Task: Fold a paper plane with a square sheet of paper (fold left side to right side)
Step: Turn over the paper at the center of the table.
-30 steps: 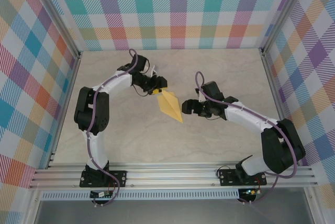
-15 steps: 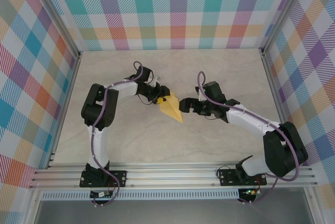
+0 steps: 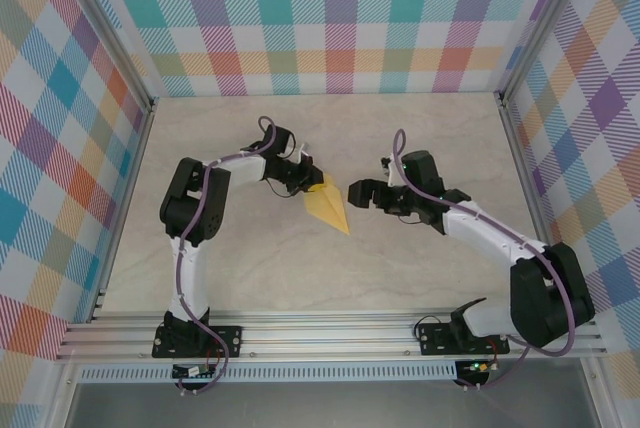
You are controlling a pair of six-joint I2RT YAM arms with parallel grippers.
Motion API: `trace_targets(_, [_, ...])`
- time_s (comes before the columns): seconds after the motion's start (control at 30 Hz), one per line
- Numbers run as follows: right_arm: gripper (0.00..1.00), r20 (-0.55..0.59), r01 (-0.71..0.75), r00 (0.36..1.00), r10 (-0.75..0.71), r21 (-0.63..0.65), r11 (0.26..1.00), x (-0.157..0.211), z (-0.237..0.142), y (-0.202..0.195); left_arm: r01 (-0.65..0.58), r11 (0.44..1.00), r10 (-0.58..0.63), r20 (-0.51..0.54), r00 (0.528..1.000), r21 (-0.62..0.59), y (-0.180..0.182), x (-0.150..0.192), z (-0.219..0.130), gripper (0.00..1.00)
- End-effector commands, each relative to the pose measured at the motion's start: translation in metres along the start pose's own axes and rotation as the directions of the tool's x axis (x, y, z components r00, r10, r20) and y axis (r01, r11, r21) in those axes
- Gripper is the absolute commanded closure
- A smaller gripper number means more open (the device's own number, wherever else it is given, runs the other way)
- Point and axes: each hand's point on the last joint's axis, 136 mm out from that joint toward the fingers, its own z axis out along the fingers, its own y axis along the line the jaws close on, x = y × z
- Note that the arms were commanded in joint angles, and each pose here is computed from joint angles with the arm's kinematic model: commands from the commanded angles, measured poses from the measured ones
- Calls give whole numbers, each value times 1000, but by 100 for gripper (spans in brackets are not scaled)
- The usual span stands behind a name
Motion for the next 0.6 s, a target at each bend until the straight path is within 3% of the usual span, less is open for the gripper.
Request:
trace_targets(0.0, [0, 45, 8, 999, -2, -145, 989, -13, -21, 12, -172, 981, 164, 90, 982, 87, -69, -5, -47, 100])
trace_targets(0.13, [0, 118, 34, 993, 2, -305, 952, -37, -50, 21, -317, 941, 292, 192, 937, 117, -123, -3, -95, 100])
trace_targets(0.3, [0, 150, 153, 984, -94, -451, 879, -58, -72, 60, -505, 844, 432, 331, 839, 179, -195, 9, -151, 99])
trace_targets(0.47, [0, 170, 203, 976, -133, -510, 836, -75, -80, 81, -630, 738, 500, 431, 751, 241, -252, 29, -192, 98])
trace_targets(0.57, [0, 166, 221, 974, -153, -562, 797, -80, -82, 96, -661, 702, 516, 449, 729, 265, -272, 40, -202, 97])
